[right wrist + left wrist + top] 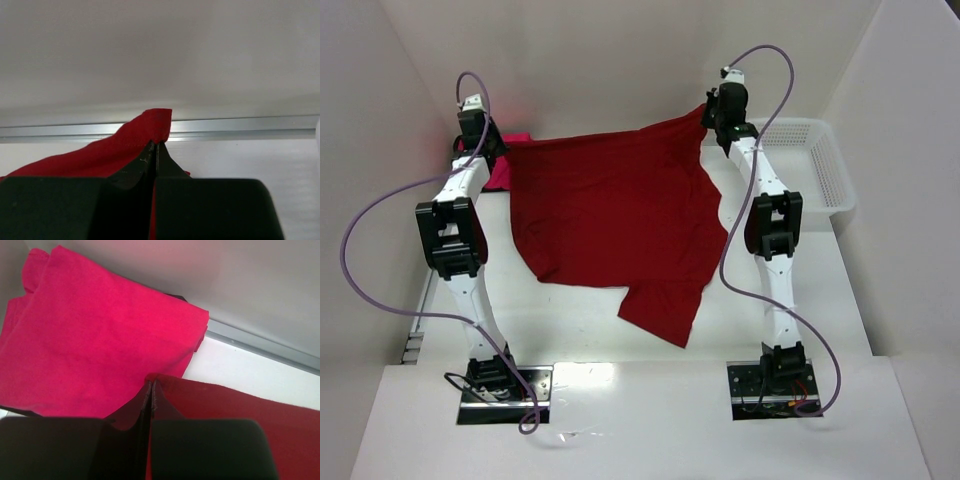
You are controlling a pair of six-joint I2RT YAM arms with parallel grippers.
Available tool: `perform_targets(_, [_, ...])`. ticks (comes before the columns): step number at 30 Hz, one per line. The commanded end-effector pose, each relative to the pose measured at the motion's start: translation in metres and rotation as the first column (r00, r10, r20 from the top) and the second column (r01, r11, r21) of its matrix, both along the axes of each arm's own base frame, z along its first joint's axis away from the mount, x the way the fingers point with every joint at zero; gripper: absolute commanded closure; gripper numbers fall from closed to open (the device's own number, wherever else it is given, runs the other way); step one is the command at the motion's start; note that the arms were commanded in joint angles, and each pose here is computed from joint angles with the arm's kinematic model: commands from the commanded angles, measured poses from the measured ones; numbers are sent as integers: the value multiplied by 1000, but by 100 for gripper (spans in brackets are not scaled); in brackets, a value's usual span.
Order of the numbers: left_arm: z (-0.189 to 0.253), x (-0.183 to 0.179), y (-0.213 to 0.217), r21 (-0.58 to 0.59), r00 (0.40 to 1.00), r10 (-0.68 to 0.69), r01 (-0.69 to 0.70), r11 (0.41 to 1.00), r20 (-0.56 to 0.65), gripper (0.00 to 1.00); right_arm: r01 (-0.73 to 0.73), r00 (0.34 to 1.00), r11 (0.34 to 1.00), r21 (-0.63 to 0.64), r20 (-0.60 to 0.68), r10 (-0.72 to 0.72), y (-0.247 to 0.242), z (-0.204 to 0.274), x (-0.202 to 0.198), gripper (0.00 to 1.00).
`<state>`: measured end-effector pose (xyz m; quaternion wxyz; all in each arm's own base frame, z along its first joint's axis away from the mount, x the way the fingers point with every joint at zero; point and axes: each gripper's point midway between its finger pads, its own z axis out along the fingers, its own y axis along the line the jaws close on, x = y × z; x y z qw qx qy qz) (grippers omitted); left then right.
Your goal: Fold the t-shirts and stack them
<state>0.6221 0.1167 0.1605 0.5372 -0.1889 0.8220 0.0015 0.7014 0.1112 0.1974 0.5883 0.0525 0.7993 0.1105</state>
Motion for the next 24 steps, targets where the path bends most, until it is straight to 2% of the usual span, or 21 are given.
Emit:
perform_targets(1, [33,14,7,21,996,-21,20,1000,91,100,-23,998,1000,13,55,23,20,21,4,100])
perform_targets(5, [19,8,4,9,998,-29,29,1000,56,100,-45,998,999,1,40,45,33,22,-2,100])
perform_targets(8, [28,-4,-3,0,997,-50,50,999,55,100,-55,998,998,-7,-14,55,37,13,-15,100])
perform_targets(12, [23,-22,-9,-12,998,-61,61,998,26,100,-73,997,997,-4,4,73,46,22,-33,100])
perform_targets(13, [28,-27,-10,-11,998,-61,61,998,31,100,-69,997,997,-13,-28,69,48,6,-41,100])
perform_targets(14, [25,-32,-13,-18,997,-71,71,997,22,100,-69,998,998,-8,1,69,47,24,-47,100])
perform_targets(18, [10,-53,-22,-56,996,-82,81,995,-18,100,-61,998,998,-14,-14,60,41,27,-65,100])
perform_targets(23, [22,-69,-32,-79,994,-109,108,991,-7,100,-61,998,998,-17,-31,60,35,24,-90,100])
perform_targets(24, [13,-74,-33,-88,993,-109,106,990,-33,100,-61,998,998,-14,-15,60,34,36,-96,100])
